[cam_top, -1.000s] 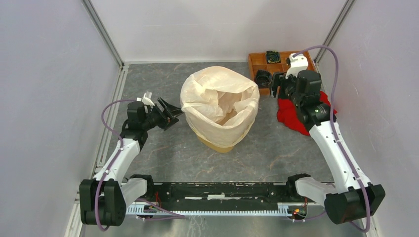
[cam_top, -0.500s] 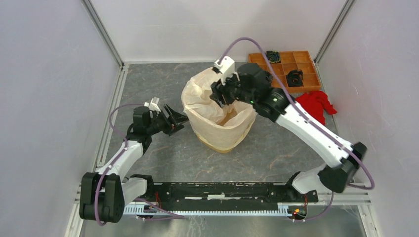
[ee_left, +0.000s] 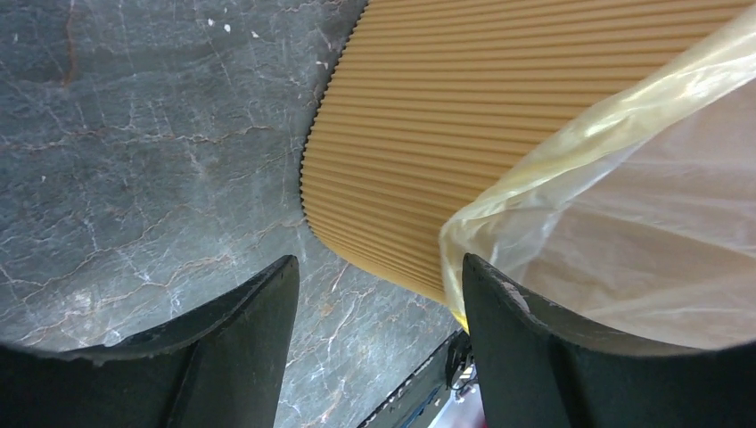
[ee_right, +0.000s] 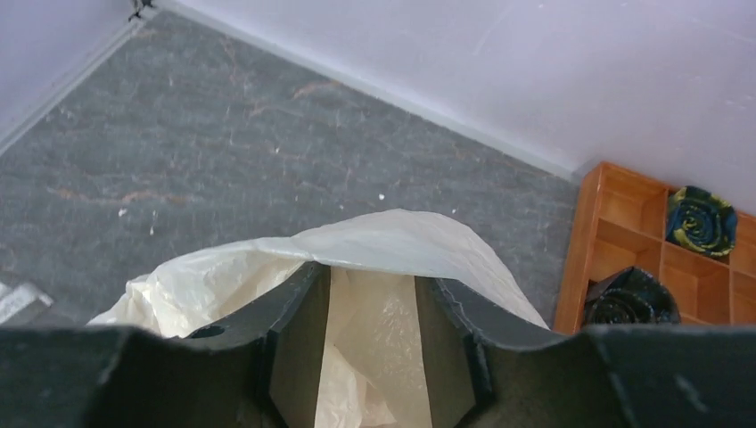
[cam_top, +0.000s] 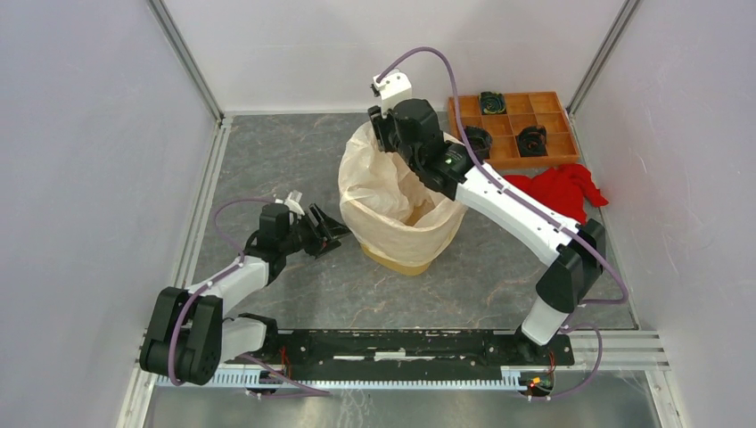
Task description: Put the trash bags into the trash bin
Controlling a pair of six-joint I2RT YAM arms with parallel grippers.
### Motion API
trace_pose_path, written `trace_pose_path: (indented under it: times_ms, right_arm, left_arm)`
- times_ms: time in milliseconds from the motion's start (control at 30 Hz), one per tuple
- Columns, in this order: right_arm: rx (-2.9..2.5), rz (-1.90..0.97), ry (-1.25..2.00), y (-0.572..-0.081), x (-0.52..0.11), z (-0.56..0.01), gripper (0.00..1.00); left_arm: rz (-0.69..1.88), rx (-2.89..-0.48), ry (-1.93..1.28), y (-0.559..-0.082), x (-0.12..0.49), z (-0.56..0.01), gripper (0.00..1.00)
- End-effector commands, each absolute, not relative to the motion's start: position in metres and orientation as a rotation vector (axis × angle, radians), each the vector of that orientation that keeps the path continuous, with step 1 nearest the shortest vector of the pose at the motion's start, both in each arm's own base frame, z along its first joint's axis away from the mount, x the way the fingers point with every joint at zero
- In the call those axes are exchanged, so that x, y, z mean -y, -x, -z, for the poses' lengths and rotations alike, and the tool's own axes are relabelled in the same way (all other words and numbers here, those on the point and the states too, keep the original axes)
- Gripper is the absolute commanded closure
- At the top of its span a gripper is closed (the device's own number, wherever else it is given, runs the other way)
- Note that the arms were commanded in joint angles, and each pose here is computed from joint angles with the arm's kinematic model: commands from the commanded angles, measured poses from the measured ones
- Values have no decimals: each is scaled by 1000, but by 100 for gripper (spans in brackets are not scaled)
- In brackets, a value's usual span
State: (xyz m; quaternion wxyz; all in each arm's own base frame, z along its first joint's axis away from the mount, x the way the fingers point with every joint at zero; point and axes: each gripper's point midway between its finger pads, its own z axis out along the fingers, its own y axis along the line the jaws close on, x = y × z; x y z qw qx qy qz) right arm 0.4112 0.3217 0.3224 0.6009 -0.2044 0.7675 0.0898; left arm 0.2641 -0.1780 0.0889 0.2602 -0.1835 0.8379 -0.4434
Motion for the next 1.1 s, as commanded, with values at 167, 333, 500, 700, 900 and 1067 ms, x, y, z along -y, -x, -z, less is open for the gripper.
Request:
trace_pose_path:
  times_ms: [167,333,500,700,900,1067]
  right_arm:
    - [-1750,-166,486,-398,-309,-342,42]
    - [-1769,-168,616,-361,-285,-363,22]
    - [-1780,-191,672,-339,-272,-370,23]
    - [-1860,-253,794,-338,-298,-319,53]
    - [-2029,-175,931,-353,-315,-264,68]
    - [-2138,-191,1023,-335,-310,-205,64]
  left_arm:
    - [1164,-2216,453,-274,176,-97,27]
    - [1154,-2233,446,-273,176,-91,27]
    - [1171,-2254,457,-270,178,-80,27]
    - [1171,-2253,460,-269,178,-77,27]
    - [1149,-2280,482,-269,178,-69,27]
    - [1118,-2272,509,-271,176,-66,27]
